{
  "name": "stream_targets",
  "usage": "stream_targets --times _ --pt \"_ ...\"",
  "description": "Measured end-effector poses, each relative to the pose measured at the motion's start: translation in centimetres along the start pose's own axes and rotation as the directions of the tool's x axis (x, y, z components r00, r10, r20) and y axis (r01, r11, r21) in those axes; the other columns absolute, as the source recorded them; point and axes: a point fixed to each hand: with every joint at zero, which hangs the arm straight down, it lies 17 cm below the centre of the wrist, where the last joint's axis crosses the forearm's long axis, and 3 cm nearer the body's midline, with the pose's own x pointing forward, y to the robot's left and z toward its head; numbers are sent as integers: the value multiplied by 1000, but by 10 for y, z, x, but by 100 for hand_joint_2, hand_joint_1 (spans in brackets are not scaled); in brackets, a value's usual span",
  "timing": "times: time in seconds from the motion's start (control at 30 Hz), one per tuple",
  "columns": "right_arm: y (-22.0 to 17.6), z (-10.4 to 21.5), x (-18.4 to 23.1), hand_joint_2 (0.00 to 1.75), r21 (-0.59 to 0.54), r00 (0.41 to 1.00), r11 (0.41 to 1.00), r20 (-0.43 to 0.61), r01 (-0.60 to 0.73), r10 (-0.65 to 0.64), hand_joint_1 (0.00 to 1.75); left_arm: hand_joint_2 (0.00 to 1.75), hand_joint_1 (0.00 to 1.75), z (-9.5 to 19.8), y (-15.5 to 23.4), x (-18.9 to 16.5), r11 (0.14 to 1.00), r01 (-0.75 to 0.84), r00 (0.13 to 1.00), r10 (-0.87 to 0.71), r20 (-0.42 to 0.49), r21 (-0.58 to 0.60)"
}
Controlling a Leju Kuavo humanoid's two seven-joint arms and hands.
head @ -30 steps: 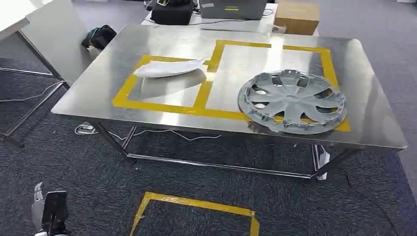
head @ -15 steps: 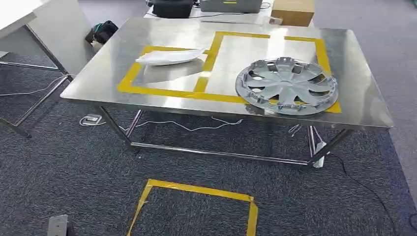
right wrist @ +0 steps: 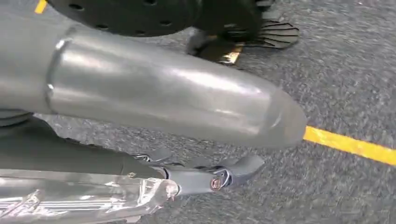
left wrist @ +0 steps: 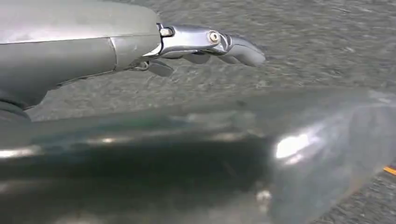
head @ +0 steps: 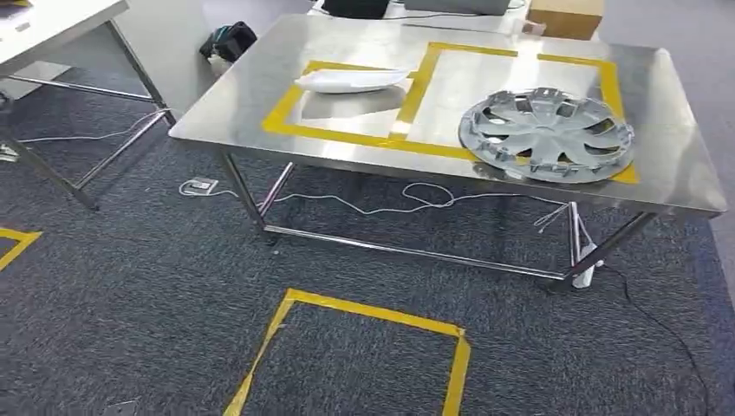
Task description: Take the parts from the cabinet and place them on the table.
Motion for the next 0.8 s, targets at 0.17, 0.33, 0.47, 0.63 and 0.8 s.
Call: stream_targets --times 0.17,0.33,0.47,0.63,0.8 --pt "2 0 1 0 2 1000 1000 0 2 -2 0 0 0 3 3 -12 1000 6 1000 -5 -22 2" --pt "2 1 -4 0 3 1000 1000 -11 -1 2 0 0 0 4 0 -17 1000 8 998 -8 -63 -3" --pt "3 1 -6 0 12 1000 1000 -22 -16 17 0 0 0 8 -6 -29 1000 20 993 -23 -116 -20" --pt "-2 1 -8 0 15 999 999 -28 -35 36 0 0 0 17 -28 -35 992 39 992 -52 -112 -117" --pt "0 6 -21 0 26 997 999 -52 -47 48 0 0 0 22 -43 -33 979 68 992 -86 -87 -192"
